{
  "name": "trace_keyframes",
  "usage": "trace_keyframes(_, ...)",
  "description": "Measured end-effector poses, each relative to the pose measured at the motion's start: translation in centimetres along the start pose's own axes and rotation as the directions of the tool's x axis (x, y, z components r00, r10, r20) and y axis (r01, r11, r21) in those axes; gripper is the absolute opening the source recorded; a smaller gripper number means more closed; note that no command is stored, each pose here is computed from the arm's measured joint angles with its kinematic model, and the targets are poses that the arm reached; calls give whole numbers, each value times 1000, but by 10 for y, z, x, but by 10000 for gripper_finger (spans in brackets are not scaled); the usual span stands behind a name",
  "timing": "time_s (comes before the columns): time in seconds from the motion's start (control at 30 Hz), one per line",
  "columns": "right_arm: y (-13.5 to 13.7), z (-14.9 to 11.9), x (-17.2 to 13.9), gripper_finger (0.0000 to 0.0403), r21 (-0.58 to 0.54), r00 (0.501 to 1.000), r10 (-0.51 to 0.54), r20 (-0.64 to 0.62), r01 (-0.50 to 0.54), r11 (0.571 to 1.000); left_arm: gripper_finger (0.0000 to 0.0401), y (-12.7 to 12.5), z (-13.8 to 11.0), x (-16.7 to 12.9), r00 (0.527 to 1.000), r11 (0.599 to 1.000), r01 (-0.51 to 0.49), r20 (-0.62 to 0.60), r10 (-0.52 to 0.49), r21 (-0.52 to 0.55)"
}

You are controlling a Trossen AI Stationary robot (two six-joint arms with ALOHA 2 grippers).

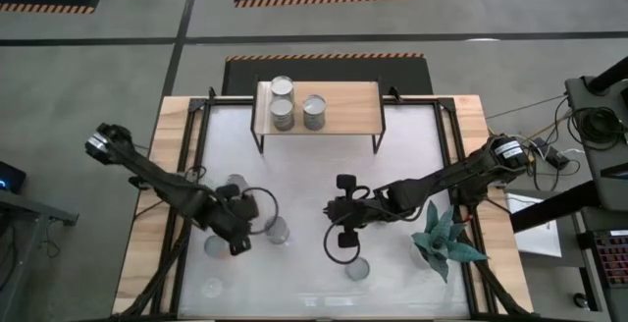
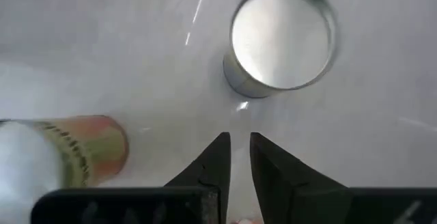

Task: Pick and place cans onto a shelf
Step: Put the large canned peas on the shelf

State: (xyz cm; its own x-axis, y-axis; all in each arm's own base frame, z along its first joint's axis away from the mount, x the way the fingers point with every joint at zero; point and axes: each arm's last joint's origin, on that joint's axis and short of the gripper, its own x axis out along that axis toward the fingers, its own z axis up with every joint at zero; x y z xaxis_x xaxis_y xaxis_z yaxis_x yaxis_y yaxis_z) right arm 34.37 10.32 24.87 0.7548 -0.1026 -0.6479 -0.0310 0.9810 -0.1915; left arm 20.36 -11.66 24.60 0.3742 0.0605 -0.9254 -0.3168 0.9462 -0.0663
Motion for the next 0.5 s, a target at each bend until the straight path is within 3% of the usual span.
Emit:
trace_keyframes(0.27,0,0,0,9,-14,1000,0,-1,0,1000,38,-17,5,32,999,999,-35,-35,36,11)
trace_keyframes(0.5,0,0,0,9,-13,1000,0,-1,0,1000,38,-30,23,40,984,999,8,180,1,-49)
